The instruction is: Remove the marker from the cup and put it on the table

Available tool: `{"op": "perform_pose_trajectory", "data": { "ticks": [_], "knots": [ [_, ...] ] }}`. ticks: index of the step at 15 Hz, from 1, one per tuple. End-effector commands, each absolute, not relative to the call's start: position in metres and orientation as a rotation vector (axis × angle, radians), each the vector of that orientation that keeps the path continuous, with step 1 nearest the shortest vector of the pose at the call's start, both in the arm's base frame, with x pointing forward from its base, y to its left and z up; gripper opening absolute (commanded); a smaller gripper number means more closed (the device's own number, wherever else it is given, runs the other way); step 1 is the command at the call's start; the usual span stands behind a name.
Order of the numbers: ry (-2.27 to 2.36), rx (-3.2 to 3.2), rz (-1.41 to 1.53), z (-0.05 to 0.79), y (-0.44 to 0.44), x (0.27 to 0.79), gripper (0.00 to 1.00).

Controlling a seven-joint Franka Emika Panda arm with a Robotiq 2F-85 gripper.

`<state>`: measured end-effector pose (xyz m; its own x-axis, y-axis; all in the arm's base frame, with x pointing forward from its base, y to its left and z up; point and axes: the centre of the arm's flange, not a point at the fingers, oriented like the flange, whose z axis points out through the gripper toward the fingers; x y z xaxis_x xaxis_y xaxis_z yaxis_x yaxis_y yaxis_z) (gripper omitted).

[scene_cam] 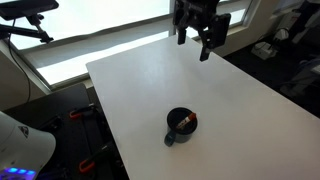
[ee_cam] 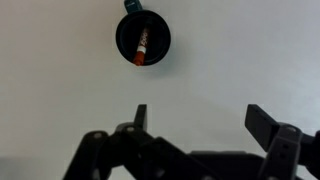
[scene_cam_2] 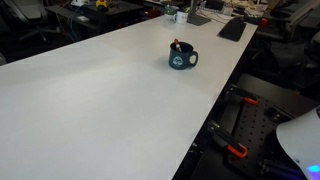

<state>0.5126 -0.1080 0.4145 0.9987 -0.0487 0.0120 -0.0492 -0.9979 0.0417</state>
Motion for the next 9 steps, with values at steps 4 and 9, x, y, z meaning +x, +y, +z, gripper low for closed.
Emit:
{"op": "perform_pose_trajectory", "data": {
  "ticks": [4,9],
  "knots": [
    [-0.246,2.976,-0.067,0.387,-0.121,0.52,1.0],
    [-0.306,2.912,-0.117,0.364,-0.132,0.522,1.0]
  ]
}}
